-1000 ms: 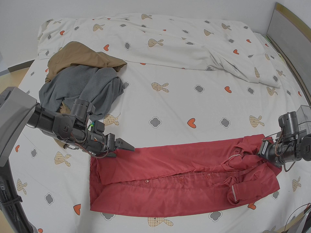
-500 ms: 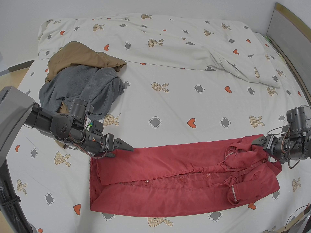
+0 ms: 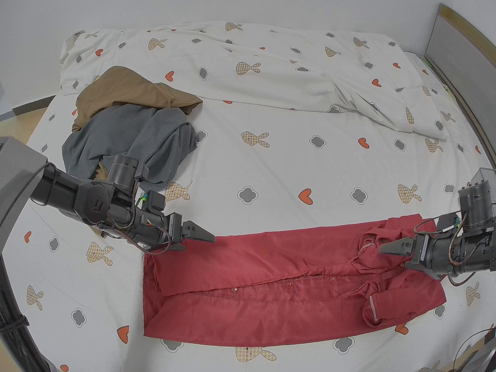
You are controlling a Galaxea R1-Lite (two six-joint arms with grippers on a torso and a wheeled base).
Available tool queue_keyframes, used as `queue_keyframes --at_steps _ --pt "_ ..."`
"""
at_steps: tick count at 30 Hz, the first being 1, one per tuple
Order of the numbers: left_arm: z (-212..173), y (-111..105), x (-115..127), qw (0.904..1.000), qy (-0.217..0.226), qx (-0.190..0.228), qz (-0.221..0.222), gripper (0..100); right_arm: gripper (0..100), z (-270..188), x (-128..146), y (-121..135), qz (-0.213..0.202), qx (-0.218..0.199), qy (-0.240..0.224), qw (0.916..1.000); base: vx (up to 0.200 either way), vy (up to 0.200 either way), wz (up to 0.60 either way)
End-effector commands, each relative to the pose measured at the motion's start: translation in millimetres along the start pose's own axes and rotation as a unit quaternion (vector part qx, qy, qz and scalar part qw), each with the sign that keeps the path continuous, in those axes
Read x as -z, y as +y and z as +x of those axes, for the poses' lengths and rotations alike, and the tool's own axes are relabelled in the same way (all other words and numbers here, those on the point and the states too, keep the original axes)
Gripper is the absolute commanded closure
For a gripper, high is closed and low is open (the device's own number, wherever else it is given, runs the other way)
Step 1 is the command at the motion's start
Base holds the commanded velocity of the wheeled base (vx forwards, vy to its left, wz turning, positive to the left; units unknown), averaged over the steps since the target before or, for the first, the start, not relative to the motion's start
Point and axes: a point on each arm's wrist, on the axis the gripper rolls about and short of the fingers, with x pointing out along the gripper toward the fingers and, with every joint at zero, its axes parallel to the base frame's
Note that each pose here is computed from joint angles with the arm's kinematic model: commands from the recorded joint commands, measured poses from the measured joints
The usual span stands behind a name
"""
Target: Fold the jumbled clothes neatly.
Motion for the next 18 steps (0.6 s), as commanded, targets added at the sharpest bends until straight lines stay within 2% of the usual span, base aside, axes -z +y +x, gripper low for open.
queue_keyframes --at_steps 1,6,11,18 --pt "-8 -12 4 0.9999 -0.004 0.006 0.011 0 0 51 -3 -9 0.013 0.041 0.070 0.9966 0.000 0.000 0.00" --pt "-8 -15 5 0.9999 -0.004 0.008 0.015 0 0 63 -7 -11 0.019 0.048 0.079 0.9955 0.000 0.000 0.00" --pt "-7 -14 5 0.9999 -0.002 0.008 0.014 0 0 63 -30 -3 0.022 0.031 0.044 0.9983 0.000 0.000 0.00" --pt "-5 -13 6 0.9999 0.001 0.007 0.013 0 0 55 -39 -1 0.025 0.024 0.023 0.9991 0.000 0.000 0.00"
